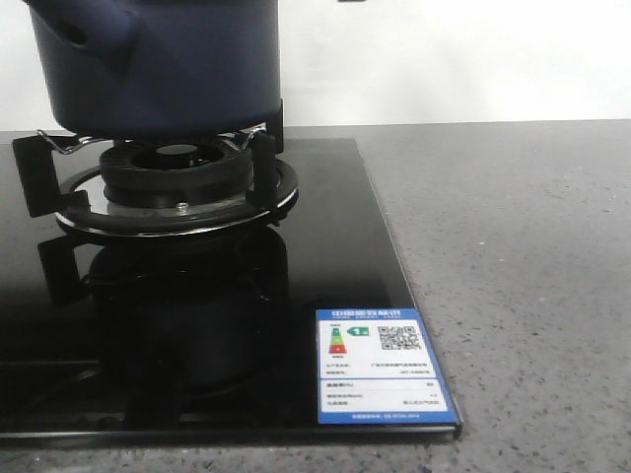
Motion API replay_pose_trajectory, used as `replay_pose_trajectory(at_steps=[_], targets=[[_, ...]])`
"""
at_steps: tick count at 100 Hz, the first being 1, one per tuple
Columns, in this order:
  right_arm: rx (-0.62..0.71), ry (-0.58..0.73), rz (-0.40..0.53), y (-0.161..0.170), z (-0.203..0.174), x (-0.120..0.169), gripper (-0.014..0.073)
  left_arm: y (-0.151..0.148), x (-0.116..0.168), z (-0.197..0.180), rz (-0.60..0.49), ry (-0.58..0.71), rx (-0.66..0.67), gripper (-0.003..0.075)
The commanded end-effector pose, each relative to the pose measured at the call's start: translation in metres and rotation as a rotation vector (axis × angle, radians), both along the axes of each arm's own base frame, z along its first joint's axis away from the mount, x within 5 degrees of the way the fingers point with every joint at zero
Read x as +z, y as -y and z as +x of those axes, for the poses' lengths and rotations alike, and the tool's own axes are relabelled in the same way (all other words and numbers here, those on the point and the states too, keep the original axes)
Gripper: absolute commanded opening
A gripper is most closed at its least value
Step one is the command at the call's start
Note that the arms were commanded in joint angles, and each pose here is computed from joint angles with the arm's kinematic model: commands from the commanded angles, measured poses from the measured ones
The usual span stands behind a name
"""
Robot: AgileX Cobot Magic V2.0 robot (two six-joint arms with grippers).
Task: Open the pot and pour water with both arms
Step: 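Tilt the cup over the pot with the right gripper to pour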
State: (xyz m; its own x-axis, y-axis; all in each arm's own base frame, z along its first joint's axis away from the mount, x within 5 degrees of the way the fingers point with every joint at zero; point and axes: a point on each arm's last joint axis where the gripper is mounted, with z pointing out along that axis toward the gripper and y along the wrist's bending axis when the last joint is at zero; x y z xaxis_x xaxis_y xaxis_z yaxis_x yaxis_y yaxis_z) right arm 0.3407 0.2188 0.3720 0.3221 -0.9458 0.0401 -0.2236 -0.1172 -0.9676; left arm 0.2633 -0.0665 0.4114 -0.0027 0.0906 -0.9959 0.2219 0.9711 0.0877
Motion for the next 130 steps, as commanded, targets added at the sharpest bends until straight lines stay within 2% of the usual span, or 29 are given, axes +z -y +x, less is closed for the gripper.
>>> replay_pose_trajectory(at_steps=[1,19,52,130], targets=[[0.055,0.147,-0.019,0.0026,-0.0113,0.0371,0.0243,-0.0038,0.0196,-0.0094,-0.028,0.062,0.018,0.0348],[0.064,0.215,-0.114,0.0033,-0.0107,0.0401,0.0243,-0.0038,0.0196,-0.0094,-0.028,0.062,0.018,0.0348],[0.099,0.300,-0.222,0.0015,-0.0111,0.0441,0.0243,-0.0038,0.0196,-0.0094,-0.028,0.062,0.018,0.0348],[0.118,0.311,-0.230,-0.0001,-0.0117,0.0445,0.0243,-0.0038,0.0196,-0.0094,-0.028,0.062,0.018,0.0348]])
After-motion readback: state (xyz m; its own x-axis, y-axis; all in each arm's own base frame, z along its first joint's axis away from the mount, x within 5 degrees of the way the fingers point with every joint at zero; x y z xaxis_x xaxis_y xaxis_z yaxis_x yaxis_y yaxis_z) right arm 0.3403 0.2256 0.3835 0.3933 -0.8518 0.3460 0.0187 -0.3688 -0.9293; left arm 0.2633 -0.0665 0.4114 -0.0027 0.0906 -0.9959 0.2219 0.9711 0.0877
